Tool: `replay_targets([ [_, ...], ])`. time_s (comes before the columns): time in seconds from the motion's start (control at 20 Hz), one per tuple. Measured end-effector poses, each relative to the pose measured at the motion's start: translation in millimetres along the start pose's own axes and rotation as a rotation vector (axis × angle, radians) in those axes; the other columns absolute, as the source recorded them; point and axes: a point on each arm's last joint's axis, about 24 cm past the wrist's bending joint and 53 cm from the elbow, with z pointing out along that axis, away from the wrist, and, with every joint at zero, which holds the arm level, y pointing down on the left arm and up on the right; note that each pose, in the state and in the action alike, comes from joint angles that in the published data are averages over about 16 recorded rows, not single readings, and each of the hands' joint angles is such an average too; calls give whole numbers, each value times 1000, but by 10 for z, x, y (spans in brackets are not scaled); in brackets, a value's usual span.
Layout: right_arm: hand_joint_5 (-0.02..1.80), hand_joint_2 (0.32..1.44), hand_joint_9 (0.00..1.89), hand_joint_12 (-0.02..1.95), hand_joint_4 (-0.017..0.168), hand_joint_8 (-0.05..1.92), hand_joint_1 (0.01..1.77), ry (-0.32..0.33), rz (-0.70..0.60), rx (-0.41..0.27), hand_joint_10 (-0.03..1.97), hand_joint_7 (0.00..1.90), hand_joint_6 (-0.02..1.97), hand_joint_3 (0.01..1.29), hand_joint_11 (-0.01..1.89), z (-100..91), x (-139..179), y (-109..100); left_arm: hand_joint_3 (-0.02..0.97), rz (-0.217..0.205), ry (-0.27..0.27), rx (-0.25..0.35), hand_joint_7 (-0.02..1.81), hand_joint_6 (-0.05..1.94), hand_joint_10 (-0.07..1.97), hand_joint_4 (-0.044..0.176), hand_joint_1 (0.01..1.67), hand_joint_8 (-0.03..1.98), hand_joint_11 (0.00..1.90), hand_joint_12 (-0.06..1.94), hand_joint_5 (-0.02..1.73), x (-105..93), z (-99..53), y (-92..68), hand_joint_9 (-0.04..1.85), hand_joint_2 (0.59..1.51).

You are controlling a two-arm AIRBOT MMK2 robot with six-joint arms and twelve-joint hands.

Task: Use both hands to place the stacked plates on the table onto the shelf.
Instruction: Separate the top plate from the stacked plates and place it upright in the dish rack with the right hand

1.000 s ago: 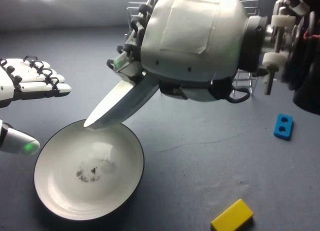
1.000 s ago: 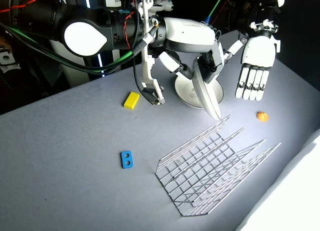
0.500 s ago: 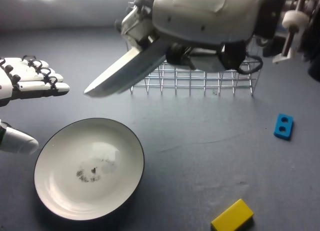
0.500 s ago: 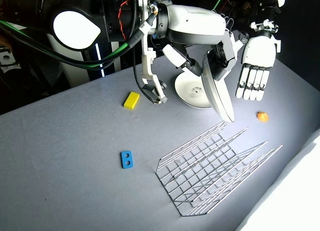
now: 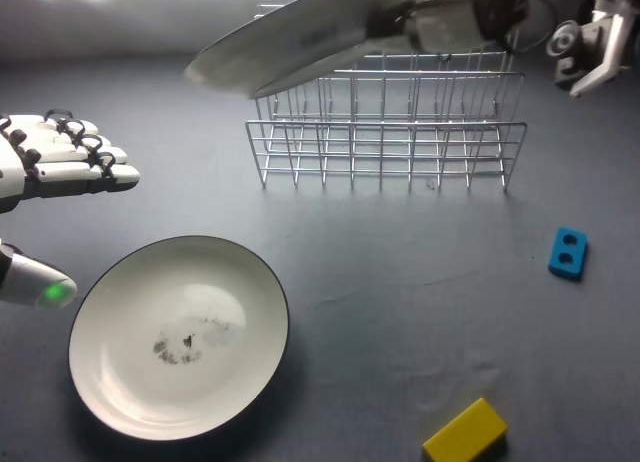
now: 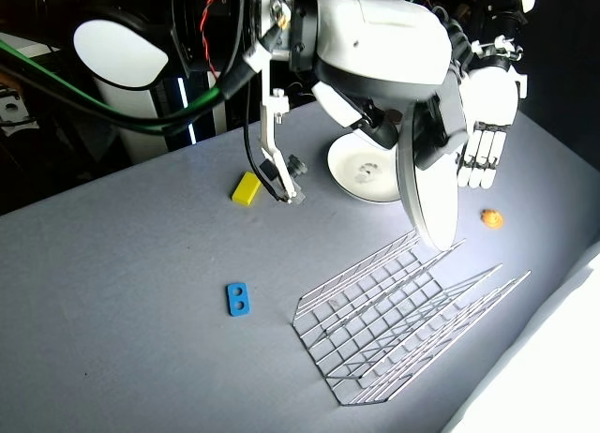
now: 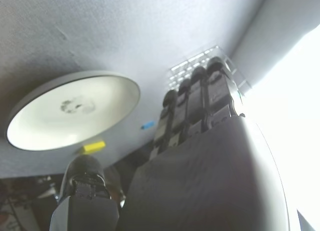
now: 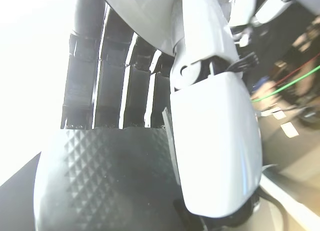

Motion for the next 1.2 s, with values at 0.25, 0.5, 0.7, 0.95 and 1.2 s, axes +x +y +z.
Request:
replay_targets([
  [0.25,860,997,1020,1043,-4,883,1347,-19,70,72,949,1004,1006,15,934,15,-113,-288,10,0,1,1,19,19,5,4,22,-14,14,-1,21,4,-1,-2,20,1108],
  [0.5,856,997,1012,1051,-4,901,1348,-33,141,142,963,999,1006,15,927,21,-181,-581,10,8,8,8,19,19,5,4,23,-14,14,-1,22,19,-6,-12,20,1108],
  [0.7,855,997,1007,1060,-4,907,1348,-37,223,200,972,993,1007,15,924,33,-195,-817,10,34,31,36,19,19,4,4,22,-14,15,-1,21,66,-19,-66,20,1109],
  [0.95,855,997,1006,1070,-5,912,1348,-34,334,271,979,984,1009,15,923,48,-174,-1104,10,92,81,110,20,18,4,4,23,-13,15,-1,21,174,-65,-201,21,1111],
  [1.2,850,997,1003,1083,-6,924,1348,-22,427,330,983,977,1010,15,922,58,-101,-1347,10,161,167,194,17,19,5,4,22,-13,15,-2,20,374,-150,-339,21,1113],
])
